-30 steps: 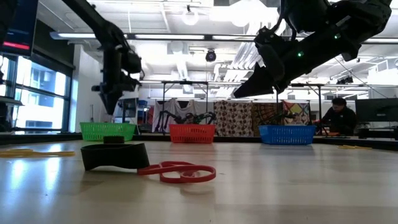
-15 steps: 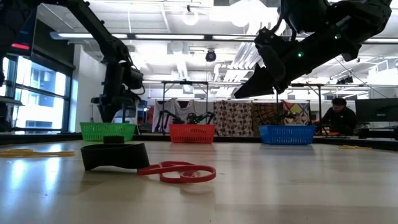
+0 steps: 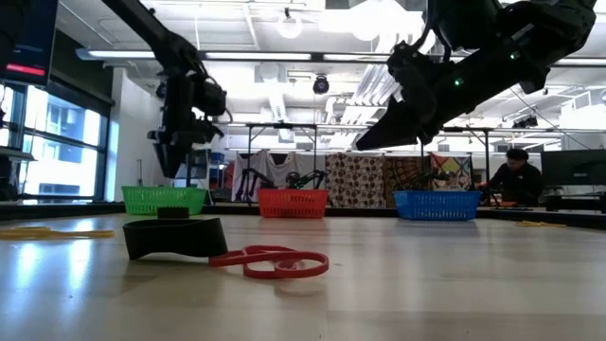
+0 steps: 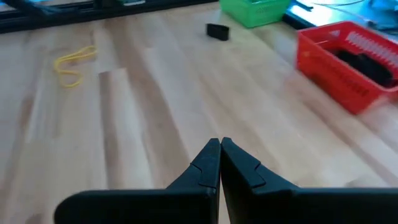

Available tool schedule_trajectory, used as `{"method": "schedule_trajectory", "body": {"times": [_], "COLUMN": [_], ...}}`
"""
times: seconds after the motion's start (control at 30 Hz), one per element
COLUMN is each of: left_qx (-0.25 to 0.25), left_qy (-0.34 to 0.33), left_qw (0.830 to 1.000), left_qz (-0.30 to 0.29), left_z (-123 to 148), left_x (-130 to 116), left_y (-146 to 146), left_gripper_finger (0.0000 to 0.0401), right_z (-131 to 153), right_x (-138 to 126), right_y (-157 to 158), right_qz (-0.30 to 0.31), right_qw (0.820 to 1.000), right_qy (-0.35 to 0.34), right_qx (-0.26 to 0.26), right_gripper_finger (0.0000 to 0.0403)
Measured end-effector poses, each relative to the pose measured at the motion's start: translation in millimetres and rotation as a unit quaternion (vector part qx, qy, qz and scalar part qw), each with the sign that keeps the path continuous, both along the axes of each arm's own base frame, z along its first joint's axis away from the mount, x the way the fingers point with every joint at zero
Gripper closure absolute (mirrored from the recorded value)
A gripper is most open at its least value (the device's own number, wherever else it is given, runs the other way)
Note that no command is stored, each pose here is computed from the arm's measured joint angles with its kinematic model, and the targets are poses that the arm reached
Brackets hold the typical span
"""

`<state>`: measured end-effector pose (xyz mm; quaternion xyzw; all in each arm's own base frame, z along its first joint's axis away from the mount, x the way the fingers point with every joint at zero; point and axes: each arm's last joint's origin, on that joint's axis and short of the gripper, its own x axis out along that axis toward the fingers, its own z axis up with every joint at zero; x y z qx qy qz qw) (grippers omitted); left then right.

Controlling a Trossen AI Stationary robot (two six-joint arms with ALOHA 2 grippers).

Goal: Sort rubber bands into baskets
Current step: Put the yellow rubber band into the blue bin

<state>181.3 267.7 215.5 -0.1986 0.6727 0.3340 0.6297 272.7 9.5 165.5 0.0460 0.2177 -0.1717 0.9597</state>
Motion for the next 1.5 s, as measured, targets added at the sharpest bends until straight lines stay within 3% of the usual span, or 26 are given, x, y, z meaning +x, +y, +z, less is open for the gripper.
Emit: {"method": "schedule_trajectory", "body": {"times": [0.13,0.33,0.53,0.73,0.83,1.0,1.2,1.33,1.5], "left_qx": [0.043,0.146,0.208,0.225,0.206,0.185,0.190,0.184,0.176], "left_qy": [-0.078,-0.191,-0.286,-0.389,-0.429,-0.458,-0.490,-0.492,-0.499], "left_qw": [0.996,0.968,0.927,0.875,0.849,0.820,0.786,0.783,0.781], "left_qz": [-0.028,-0.075,-0.126,-0.181,-0.230,-0.290,-0.325,-0.333,-0.332], "left_z": [15,25,23,15,7,-4,-15,-20,-20], "left_x": [9,19,24,28,30,35,39,38,39], "left_y": [-13,-50,-101,-153,-177,-207,-225,-231,-235], "left_gripper_finger": [0.0275,0.0294,0.0306,0.0307,0.0307,0.0307,0.0307,0.0307,0.0307], "right_z": [0,-1,5,12,14,17,10,8,8], "right_x": [0,-3,-20,-37,-45,-66,-84,-89,-99], "right_y": [2,0,-8,-11,-11,-24,-47,-61,-81], "right_qz": [0.027,0.032,0.000,-0.023,-0.045,-0.175,-0.263,-0.301,-0.384], "right_qw": [1.000,0.999,0.993,0.979,0.962,0.915,0.872,0.857,0.823], "right_qy": [0.002,0.027,0.117,0.198,0.262,0.352,0.391,0.391,0.373], "right_qx": [0.011,0.000,0.018,0.047,0.059,0.094,0.133,0.151,0.191], "right_gripper_finger": [0.0403,0.0402,0.0402,0.0402,0.0402,0.0402,0.0394,0.0351,0.0285]}}
